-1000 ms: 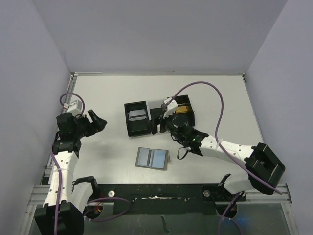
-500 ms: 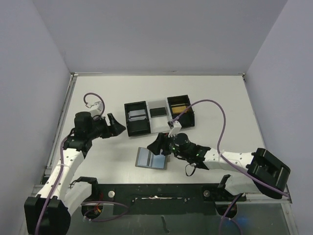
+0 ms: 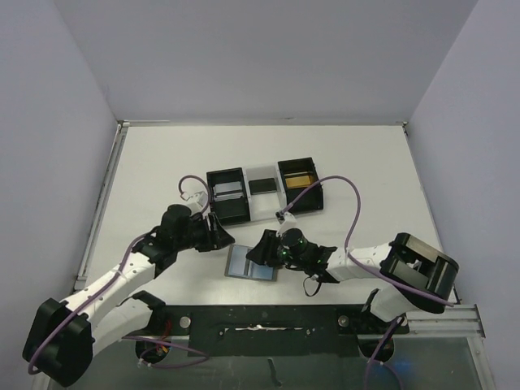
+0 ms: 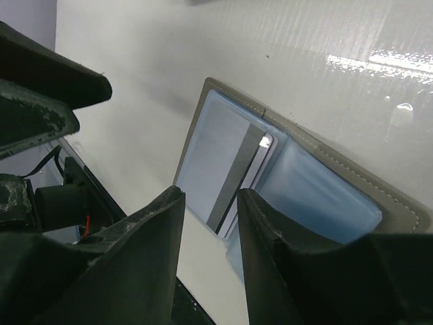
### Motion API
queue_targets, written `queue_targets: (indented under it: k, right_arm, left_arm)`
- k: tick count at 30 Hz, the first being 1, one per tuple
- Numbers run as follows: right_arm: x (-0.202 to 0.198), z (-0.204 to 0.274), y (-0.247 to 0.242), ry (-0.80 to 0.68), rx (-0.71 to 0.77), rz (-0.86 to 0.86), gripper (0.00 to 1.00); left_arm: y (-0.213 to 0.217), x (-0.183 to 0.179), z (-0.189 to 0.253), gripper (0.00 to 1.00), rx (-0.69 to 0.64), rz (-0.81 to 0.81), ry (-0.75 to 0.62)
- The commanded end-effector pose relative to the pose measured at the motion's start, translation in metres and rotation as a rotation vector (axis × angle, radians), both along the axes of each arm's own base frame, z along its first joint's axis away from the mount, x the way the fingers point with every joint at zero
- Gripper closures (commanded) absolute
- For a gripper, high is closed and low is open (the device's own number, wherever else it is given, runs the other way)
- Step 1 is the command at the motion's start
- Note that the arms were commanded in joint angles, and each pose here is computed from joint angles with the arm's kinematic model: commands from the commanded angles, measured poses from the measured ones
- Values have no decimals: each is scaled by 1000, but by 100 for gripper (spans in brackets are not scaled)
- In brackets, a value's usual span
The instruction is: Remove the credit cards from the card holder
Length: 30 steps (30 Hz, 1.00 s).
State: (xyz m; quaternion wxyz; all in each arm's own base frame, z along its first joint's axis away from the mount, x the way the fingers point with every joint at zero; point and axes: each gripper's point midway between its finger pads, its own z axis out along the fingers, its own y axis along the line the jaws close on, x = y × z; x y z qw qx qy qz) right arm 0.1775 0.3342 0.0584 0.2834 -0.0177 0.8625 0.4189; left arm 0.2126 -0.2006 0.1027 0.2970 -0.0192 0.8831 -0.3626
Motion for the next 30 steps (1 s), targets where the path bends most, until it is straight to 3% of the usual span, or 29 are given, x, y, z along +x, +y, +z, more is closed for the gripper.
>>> queue_targets:
  k: [1,5,11,18,23,27,30]
  right_arm:
    - [7,20,23,-15,82,9,64]
    - [7,-3,15,67,23,-52,70]
    - [5,-35,-4,171,21,-104,71]
    - [3,-44,-5,208,42,-102,74]
    - [5,-41,-2,205,46,-95,79]
    - [6,-37,-2,185,22,-85,76]
    - [7,-34,-2,168,5,-69,75]
  left_arm:
    - [-22,4,7,56,-54,-16,-58]
    - [-26,-2,-6,58,-50,-39,-36]
    - [-37,-12,-23,64,-91,-89,10]
    - [-38,-24,-53,76,-9,-139,83]
    - [-28,-25,-58,82,49,-88,93]
    - [3,-13,-50,64,192,40,55]
    - [18,-6,-28,59,192,131,-11]
